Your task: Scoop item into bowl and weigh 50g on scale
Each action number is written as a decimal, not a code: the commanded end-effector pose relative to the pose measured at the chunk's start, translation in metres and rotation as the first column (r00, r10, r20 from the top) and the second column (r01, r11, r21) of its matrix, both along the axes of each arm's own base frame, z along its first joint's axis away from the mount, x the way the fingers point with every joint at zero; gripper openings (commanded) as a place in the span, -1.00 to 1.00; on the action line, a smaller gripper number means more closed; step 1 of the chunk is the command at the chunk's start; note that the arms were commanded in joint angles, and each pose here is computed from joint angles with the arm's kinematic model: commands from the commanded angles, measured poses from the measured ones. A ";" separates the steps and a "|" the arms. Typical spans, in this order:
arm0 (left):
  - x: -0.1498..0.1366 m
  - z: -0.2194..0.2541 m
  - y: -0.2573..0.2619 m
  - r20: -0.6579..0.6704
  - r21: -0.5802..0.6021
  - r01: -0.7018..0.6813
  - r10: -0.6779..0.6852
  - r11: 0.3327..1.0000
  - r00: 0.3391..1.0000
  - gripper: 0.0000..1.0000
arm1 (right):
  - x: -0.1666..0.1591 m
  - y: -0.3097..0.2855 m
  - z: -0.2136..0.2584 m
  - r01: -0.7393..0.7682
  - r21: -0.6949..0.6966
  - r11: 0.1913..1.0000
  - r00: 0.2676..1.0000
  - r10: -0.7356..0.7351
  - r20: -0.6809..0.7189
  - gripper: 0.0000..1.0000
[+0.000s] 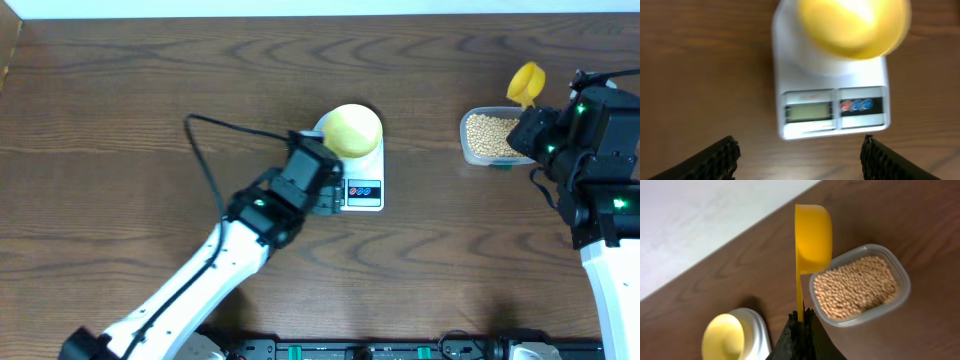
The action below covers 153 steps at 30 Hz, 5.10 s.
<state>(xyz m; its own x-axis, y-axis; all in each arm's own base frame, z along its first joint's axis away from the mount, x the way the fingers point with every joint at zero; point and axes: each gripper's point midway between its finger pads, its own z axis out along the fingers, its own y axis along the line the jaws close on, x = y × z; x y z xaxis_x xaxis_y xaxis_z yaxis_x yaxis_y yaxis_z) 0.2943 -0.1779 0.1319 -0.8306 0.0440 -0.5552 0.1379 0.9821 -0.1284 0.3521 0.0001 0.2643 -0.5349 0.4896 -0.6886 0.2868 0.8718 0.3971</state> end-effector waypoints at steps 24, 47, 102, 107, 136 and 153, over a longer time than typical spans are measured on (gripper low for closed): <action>0.012 0.002 0.087 -0.010 0.122 -0.238 0.241 0.964 0.971 0.61 | 0.030 -0.052 -0.027 0.138 -0.285 0.949 0.986 -0.159 -0.053 -0.98; 0.012 0.002 0.087 -0.010 0.122 -0.238 0.241 0.964 0.971 0.61 | 0.035 -0.044 -0.053 0.080 -0.268 0.960 0.984 -0.119 -0.133 -0.98; 0.014 -0.029 -0.013 -0.018 0.044 -0.029 0.030 0.999 0.999 0.96 | 0.062 -0.039 -0.024 0.069 -0.274 0.959 0.998 -0.066 0.020 -0.98; 0.022 -0.034 -0.017 0.011 0.058 -0.035 0.034 0.998 0.999 0.96 | 0.062 -0.036 -0.024 0.053 -0.263 0.963 0.999 -0.050 0.018 -0.98; 0.025 -0.103 -0.030 -0.100 0.120 -0.010 0.022 0.993 0.995 0.96 | 0.063 -0.033 -0.024 0.039 -0.253 0.967 0.999 -0.036 0.019 -0.98; 0.030 -0.105 -0.033 -0.086 0.108 -0.011 0.020 0.994 0.996 0.96 | 0.063 -0.033 -0.024 0.040 -0.253 0.967 0.999 -0.036 0.018 -0.98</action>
<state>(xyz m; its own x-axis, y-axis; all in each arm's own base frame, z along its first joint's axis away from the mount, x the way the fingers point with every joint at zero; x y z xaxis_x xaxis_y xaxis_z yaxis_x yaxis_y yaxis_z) 0.3213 -0.2071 0.0279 -0.8764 0.0939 -0.4723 0.1183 0.9927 -0.0221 0.4119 -0.0314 0.2339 -0.5187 0.3243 -0.7911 0.3206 0.9315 0.1717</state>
